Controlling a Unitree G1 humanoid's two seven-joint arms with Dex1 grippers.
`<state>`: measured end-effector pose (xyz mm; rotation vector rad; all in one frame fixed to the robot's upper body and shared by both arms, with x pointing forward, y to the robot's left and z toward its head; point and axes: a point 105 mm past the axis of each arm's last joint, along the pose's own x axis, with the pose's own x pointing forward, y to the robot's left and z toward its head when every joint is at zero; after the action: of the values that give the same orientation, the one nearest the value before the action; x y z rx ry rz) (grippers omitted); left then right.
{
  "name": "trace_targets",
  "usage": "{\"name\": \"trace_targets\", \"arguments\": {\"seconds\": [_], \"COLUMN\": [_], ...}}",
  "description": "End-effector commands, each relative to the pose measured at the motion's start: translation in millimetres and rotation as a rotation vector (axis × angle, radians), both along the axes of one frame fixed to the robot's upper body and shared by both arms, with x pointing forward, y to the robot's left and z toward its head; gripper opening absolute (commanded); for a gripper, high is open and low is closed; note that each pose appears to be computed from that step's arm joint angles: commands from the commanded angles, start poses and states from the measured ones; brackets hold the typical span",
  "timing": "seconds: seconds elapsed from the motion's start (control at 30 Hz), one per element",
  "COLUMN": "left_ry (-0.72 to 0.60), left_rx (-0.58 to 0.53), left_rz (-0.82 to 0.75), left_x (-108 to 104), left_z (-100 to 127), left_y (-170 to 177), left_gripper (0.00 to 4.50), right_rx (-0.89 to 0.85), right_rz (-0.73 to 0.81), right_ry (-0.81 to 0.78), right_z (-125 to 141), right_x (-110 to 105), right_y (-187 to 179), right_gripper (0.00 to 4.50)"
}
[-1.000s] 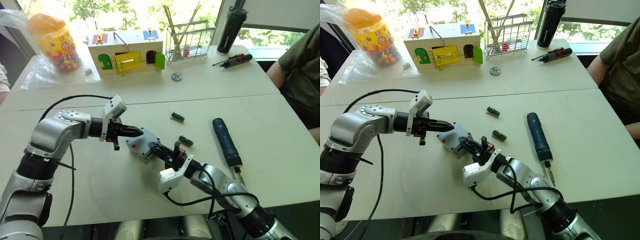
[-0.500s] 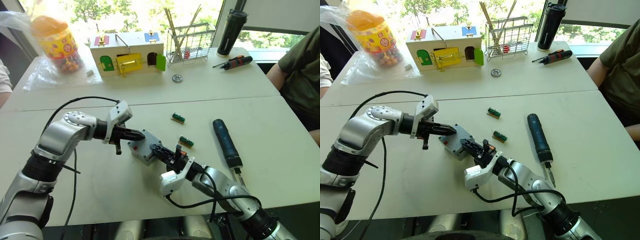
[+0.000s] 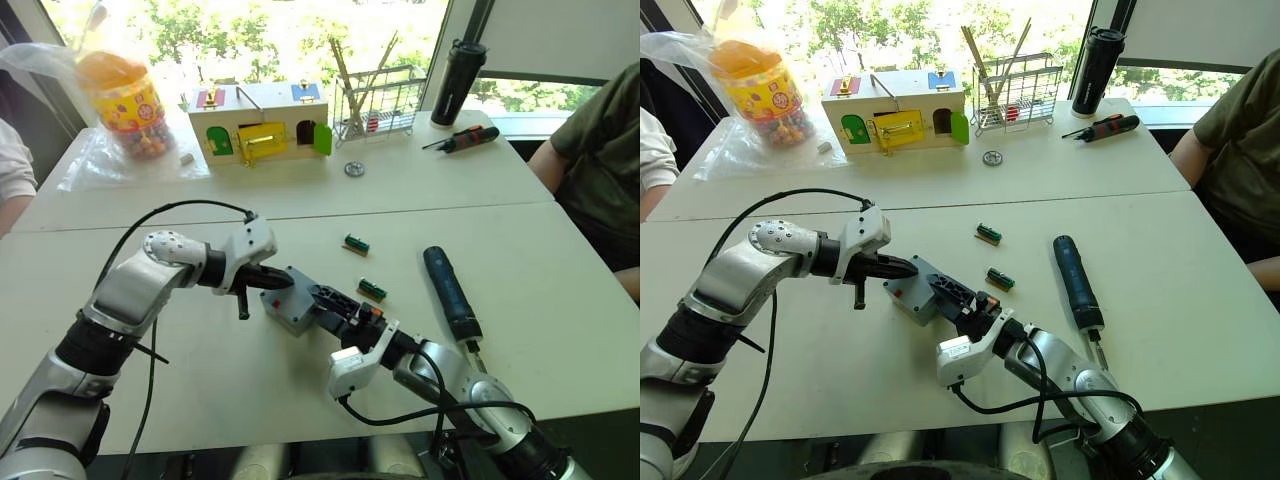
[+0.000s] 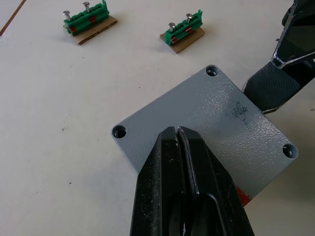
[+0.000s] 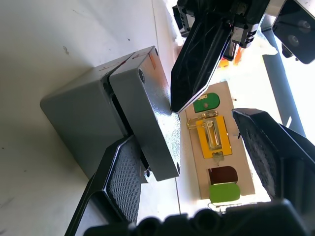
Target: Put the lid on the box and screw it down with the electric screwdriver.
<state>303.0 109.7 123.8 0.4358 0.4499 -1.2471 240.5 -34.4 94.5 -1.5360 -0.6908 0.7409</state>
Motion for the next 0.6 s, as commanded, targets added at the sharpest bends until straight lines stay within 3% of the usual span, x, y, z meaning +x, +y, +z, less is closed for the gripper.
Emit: {"name": "trace_targets", "arguments": {"seconds": [0.03, 0.43, 0.6], "left_ry": [0.114, 0.098, 0.096], "left_rx": [0.107, 0.132, -0.069], "left_rz": [0.056, 0.064, 0.092], "left_x": [-6, -6, 0], "left_z": [-41, -50, -15], "left_y": [12, 12, 3], "left_gripper": [0.0, 0.0, 0.0], "right_rx": [-0.013, 0.086, 0.221], "right_rz": [0.005, 0.046, 0.007], "right_ry": [0.021, -0.033, 0.039], "right_z": [-2, 19, 32], "right_x": [-8, -21, -15], "right_y": [-6, -12, -19], "right_gripper": [3.27, 3.27, 3.27]}}
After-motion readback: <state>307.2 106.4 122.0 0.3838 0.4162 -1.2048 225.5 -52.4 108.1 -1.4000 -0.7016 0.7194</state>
